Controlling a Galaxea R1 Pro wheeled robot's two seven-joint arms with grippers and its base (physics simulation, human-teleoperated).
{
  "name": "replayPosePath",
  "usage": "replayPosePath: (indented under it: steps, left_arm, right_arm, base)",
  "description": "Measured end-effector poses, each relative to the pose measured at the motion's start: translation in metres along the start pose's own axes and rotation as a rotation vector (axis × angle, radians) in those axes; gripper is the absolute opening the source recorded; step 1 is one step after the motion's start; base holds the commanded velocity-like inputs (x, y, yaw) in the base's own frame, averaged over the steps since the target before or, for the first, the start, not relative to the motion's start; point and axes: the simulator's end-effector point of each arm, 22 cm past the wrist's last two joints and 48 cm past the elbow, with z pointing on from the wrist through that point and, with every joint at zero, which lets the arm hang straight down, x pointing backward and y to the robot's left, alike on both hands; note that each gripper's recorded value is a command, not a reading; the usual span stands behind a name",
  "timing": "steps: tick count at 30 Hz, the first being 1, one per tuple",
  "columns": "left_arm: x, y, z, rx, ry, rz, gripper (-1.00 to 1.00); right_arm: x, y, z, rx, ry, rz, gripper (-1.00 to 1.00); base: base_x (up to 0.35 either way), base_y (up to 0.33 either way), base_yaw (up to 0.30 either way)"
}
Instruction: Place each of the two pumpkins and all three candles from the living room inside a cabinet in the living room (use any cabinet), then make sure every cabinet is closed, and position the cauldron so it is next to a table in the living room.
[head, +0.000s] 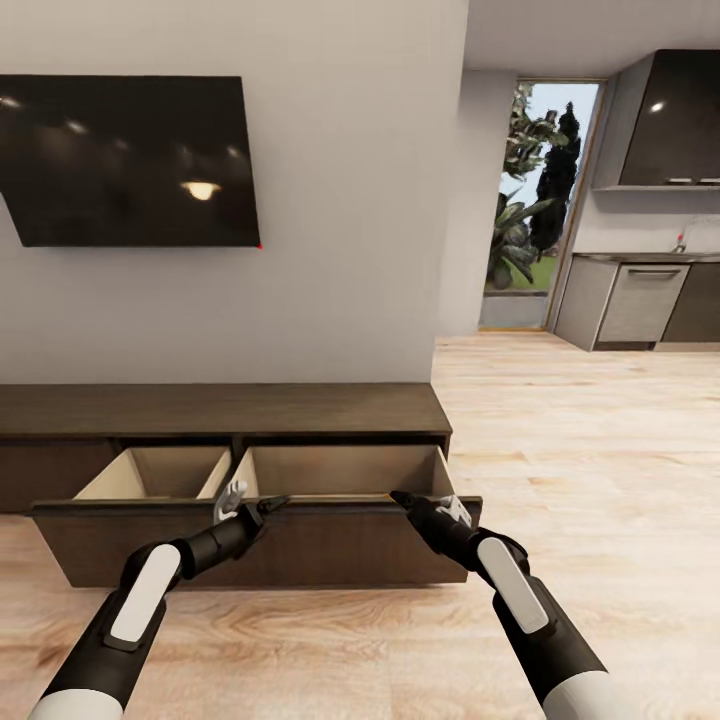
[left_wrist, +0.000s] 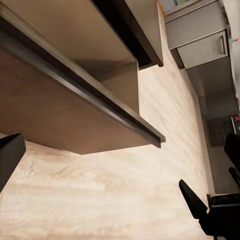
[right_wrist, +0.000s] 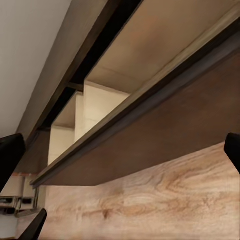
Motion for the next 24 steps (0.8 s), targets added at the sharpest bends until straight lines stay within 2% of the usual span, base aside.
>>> replayPosePath:
  steps: [8,24]
  left_arm:
    - [0.000,0.001,0.000,-0.002,0.000,-0.003,1.00]
    - [0.016,0.036,0.015,-0.046,0.036,-0.044,1.00]
  right_arm:
    - [0.002,0.001,0.000,-0.002,0.003,-0.004,1.00]
    - [0.017,-0.034,0.016,0.046,0.042,0.025,1.00]
  base:
    - [-0.003,0.000,0.000]
    - [0.000,0.000,0.000]
